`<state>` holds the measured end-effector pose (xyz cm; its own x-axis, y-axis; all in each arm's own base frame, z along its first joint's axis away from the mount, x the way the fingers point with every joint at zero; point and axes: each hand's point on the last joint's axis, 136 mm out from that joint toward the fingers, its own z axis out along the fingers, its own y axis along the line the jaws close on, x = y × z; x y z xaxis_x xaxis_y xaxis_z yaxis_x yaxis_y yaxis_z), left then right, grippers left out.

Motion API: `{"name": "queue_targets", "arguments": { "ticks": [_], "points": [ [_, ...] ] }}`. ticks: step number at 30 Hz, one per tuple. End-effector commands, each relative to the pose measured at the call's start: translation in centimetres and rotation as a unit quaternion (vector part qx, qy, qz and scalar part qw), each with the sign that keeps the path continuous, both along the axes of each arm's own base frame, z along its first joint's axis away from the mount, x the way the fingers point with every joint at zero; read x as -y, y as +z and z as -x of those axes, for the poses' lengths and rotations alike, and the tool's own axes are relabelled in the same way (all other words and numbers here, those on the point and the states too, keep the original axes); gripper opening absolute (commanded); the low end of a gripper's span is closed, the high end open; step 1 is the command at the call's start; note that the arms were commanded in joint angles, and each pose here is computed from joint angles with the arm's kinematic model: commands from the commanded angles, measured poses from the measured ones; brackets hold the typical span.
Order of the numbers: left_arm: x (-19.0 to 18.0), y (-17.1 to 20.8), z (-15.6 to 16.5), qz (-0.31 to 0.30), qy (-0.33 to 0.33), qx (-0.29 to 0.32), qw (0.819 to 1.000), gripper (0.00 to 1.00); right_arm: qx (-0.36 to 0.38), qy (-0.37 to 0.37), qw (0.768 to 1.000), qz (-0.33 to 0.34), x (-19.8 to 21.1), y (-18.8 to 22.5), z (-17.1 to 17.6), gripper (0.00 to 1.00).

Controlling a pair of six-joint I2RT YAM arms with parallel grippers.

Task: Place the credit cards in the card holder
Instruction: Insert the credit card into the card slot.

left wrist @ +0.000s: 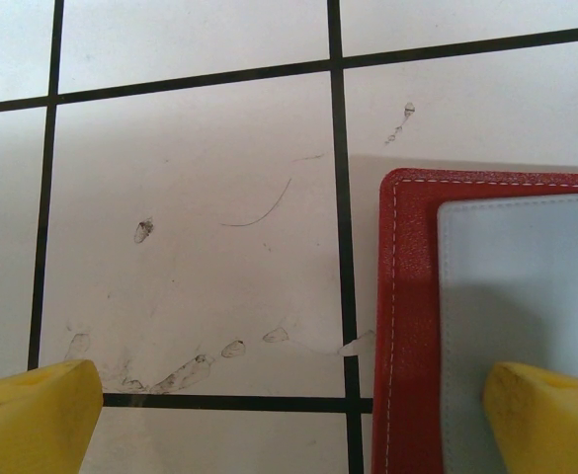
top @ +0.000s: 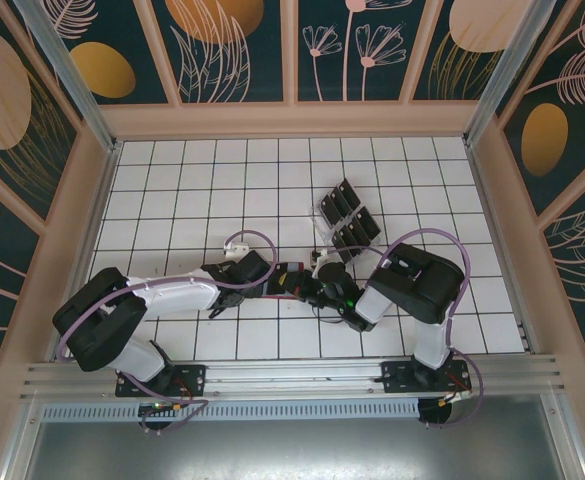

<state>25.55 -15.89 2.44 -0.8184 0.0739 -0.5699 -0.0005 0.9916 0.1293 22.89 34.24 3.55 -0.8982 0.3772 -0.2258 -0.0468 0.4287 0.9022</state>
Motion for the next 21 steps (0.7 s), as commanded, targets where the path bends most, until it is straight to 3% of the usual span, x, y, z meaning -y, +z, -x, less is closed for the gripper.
{"name": "queue_targets", "arguments": {
  "ticks": [1,21],
  "points": [
    [-1.4,-1.7,1.4,-0.034,-0.004,-0.036,0.999,0.99,-0.012,0.004,1.000,0.004,-0.1,-0.7,0.5,0.00],
    [-1.0,-1.7,1.3,-0.027,-0.006,-0.035,0.999,0.99,-0.025,0.025,0.999,-0.009,-1.8,-1.3,0.0,0.00]
  ]
}}
